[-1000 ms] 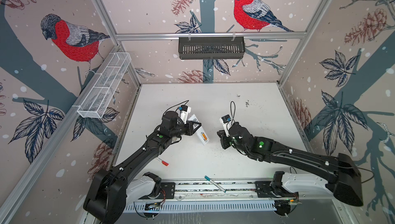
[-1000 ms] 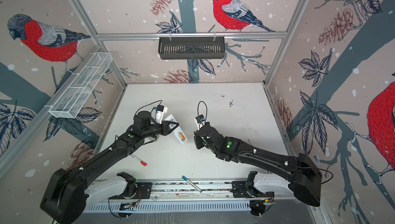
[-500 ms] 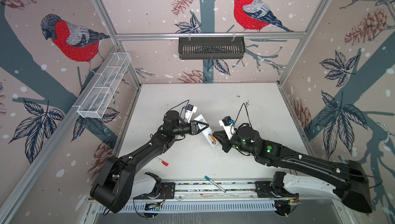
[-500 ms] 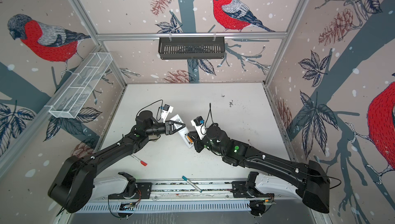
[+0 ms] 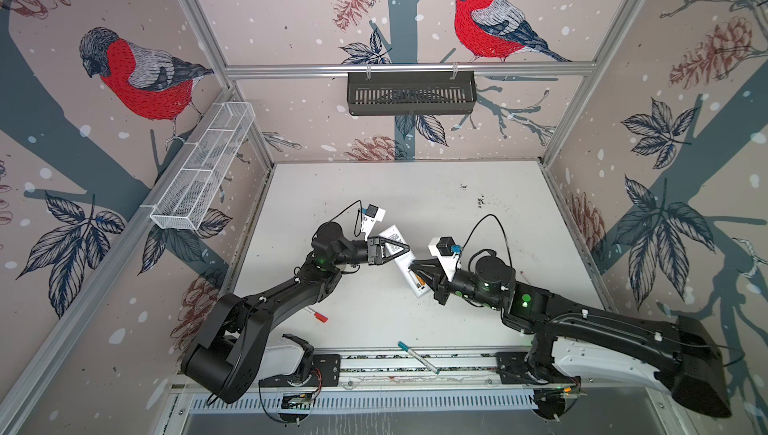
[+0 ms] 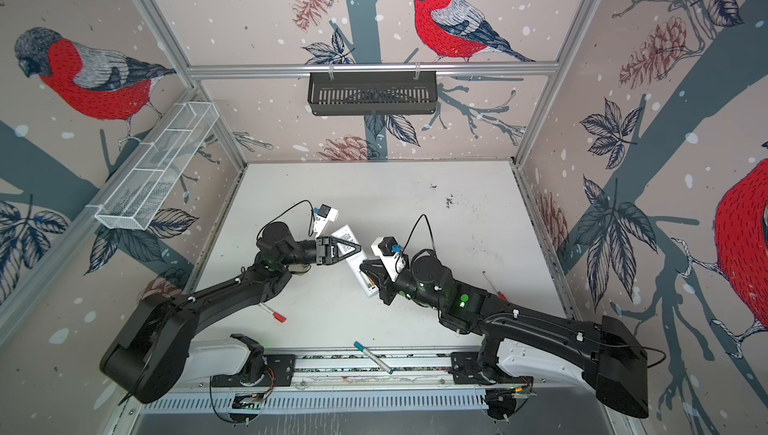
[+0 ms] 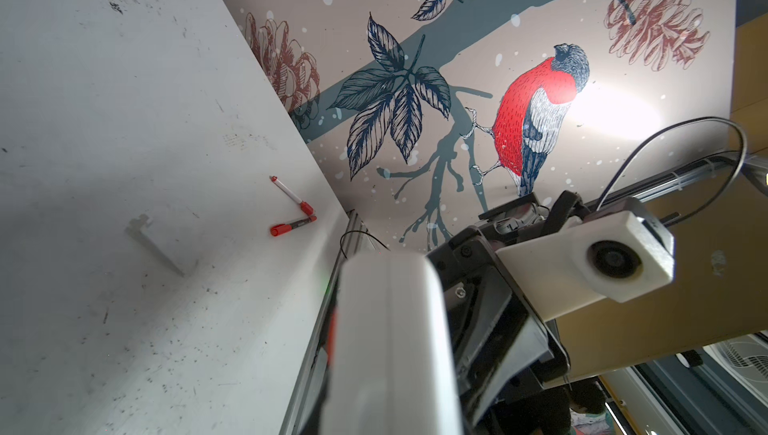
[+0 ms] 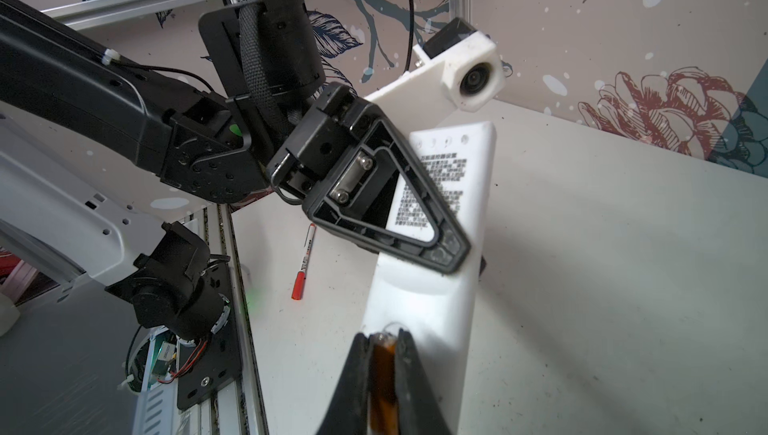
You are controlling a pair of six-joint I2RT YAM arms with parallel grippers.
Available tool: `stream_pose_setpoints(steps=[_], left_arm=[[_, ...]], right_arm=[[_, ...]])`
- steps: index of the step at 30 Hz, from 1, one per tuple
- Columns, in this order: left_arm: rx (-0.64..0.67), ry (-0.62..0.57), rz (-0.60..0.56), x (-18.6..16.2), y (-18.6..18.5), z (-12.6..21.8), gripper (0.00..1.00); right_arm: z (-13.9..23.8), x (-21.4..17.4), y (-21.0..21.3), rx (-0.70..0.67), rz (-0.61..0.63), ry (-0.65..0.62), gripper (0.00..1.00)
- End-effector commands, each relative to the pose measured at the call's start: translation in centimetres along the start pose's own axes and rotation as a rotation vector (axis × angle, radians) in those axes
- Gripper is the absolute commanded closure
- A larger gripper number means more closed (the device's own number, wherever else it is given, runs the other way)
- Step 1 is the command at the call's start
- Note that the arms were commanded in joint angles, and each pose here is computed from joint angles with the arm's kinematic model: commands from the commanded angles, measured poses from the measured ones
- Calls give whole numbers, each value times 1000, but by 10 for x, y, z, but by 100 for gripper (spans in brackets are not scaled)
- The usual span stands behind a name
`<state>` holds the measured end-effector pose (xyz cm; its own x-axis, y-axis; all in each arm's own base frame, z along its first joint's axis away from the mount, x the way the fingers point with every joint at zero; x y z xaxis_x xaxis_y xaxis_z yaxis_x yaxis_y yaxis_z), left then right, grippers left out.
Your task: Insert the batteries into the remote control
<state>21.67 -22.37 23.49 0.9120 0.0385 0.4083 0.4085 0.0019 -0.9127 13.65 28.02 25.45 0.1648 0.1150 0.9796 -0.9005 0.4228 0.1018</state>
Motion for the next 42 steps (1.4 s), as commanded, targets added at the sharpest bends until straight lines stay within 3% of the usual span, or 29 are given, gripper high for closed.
stream_pose_setpoints(steps=[1, 11, 24, 34, 38, 40, 42], left_arm=[[-81, 11, -49, 0, -17, 1, 100], [-119, 5, -18, 1, -15, 1, 100], [-107, -1, -29, 0, -14, 1, 100], [-62, -11, -35, 1, -6, 1, 100], [-22, -15, -48, 2, -2, 1, 100], [14, -21, -58, 3, 2, 0, 100], [64, -26, -70, 4, 7, 1, 100]], right_arm=[[4, 15, 4, 27, 27, -93, 88], [0, 12, 14, 84, 24, -107, 88], [-1, -10, 7, 34, -1, -50, 90], [3, -6, 5, 11, -1, -55, 77], [7, -3, 3, -7, -5, -56, 68], [9, -1, -4, -61, -40, -60, 49], [10, 2, -11, -97, -89, -48, 21]])
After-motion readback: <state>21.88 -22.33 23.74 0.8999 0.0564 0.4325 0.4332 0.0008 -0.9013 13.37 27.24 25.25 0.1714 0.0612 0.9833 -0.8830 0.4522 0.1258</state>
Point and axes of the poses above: each gripper's point midway between its finger pads, its own z axis back along the fingers, its own y axis along the line the jaws close on, x = y × z, the point moved 5 cm from there along z, back along the fingers, and after that the axes turned 5 degrees about z, right-handed, at the moved point
